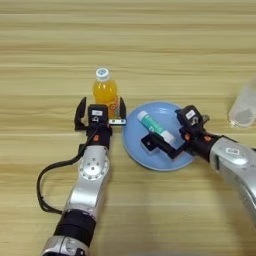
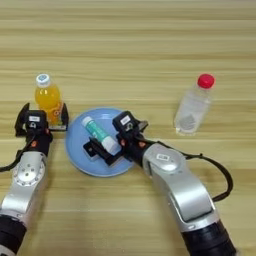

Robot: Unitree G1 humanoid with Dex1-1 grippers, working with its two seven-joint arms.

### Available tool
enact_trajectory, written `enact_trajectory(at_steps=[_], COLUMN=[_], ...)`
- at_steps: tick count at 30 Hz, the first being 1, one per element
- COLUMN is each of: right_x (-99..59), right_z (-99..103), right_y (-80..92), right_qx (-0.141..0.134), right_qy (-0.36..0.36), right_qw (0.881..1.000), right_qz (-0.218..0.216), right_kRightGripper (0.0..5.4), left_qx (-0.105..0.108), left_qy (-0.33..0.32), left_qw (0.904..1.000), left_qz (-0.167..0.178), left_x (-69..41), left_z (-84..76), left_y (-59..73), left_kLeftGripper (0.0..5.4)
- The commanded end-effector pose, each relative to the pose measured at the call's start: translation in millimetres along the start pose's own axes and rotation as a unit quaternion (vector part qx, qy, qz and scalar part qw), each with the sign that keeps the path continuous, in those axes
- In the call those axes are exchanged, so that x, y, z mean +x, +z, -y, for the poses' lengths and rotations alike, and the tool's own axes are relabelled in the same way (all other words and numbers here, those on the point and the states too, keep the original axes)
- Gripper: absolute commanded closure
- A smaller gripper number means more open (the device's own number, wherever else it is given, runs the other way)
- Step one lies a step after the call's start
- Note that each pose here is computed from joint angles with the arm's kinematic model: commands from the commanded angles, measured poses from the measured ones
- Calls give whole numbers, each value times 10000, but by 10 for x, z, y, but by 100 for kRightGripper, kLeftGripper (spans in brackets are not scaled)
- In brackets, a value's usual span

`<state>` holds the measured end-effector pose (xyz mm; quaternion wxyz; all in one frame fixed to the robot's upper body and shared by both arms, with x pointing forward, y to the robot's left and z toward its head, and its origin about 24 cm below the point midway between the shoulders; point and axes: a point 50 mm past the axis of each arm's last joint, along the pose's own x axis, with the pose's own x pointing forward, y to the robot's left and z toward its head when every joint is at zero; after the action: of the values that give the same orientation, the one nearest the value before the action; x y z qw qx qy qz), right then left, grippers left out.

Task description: Move the objects on the table

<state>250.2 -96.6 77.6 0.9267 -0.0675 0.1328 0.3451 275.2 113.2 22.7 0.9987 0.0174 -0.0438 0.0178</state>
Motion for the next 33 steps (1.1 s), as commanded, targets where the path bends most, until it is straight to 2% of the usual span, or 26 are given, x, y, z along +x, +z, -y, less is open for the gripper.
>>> enact_trajectory(at_steps=[1,3,7,13,20,33], right_x=[112,169,264,382,379,466], right_z=[32,59,69,41,-28,-104], right_y=[74,121,177,68,-70,-154], right_qx=[75,254,308,312,124,238], right_qy=[-17,-40,-1,57,140,35], right_qw=[9999,9997,9995,9988,9980,9978], right_qz=[-72,-44,-82,-382,-599,-614], right_kRightGripper=[1,1,1,1,1,1], left_qx=[-71,-72,-74,-77,-86,-121], left_qy=[-32,-35,-38,-38,-37,17], left_qw=[9999,9999,9999,9999,9999,9999], left_qz=[-69,-69,-71,-60,-54,-66], left_x=[-19,-22,-26,-31,-32,-58], left_z=[90,89,91,102,113,105], left_y=[0,-1,-2,7,20,13], left_kLeftGripper=[0,0,0,0,0,0])
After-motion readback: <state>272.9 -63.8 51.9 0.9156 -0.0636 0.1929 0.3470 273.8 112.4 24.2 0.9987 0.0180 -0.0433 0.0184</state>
